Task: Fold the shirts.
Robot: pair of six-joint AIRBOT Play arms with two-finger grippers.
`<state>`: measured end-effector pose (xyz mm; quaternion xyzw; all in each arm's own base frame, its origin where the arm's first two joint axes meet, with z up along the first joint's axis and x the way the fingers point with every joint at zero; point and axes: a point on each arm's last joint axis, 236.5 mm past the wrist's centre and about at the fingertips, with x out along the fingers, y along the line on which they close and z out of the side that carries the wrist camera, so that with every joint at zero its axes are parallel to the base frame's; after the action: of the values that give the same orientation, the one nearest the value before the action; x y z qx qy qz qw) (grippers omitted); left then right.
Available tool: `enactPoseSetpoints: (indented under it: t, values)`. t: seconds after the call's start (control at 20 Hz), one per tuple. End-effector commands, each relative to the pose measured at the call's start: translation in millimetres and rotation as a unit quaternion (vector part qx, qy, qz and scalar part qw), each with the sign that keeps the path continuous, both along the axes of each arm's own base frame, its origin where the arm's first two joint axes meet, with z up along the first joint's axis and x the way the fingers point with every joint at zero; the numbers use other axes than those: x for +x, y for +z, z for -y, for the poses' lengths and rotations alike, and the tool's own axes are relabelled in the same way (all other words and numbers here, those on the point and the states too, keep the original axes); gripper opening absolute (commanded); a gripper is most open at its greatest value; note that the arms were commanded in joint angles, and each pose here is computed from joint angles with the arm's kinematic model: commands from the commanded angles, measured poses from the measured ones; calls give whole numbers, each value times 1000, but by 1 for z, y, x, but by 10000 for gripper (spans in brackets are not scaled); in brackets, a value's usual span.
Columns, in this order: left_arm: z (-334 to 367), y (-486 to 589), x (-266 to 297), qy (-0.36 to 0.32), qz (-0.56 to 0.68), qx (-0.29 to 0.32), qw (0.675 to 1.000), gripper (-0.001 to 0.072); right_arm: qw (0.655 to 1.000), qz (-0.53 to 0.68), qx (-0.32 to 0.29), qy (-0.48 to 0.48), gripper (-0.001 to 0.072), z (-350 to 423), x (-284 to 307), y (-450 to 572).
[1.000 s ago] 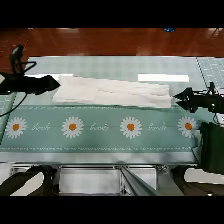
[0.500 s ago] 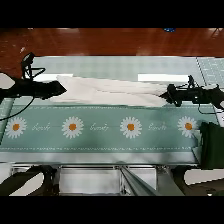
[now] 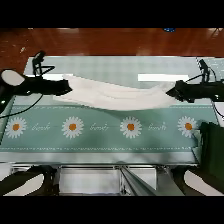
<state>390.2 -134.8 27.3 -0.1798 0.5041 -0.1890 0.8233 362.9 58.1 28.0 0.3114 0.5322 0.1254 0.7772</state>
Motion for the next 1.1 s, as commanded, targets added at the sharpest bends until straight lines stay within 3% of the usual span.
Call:
enactPoseSetpoints:
  t: [0.0,0.15,0.35,0.65,0.85,1.05]
  values:
    - [79,-10,10,-84,-3,-19,996,19,998,26,-51,-5,22,1,-61,40]
    - [181,-40,-5,-174,-39,-23,984,19,997,55,-55,-16,22,-6,-94,71]
    - [298,-80,-76,-296,-110,-21,949,19,995,87,-52,-22,22,-16,-121,99]
    - [370,-108,-192,-415,-202,-21,887,19,993,105,-44,-18,22,-24,-132,111]
    - [356,-99,-172,-400,-204,-27,893,20,993,112,-37,-15,22,-27,-131,114]
    - [280,-49,-57,-294,-173,-64,938,20,989,147,1,-16,22,-39,-120,132]
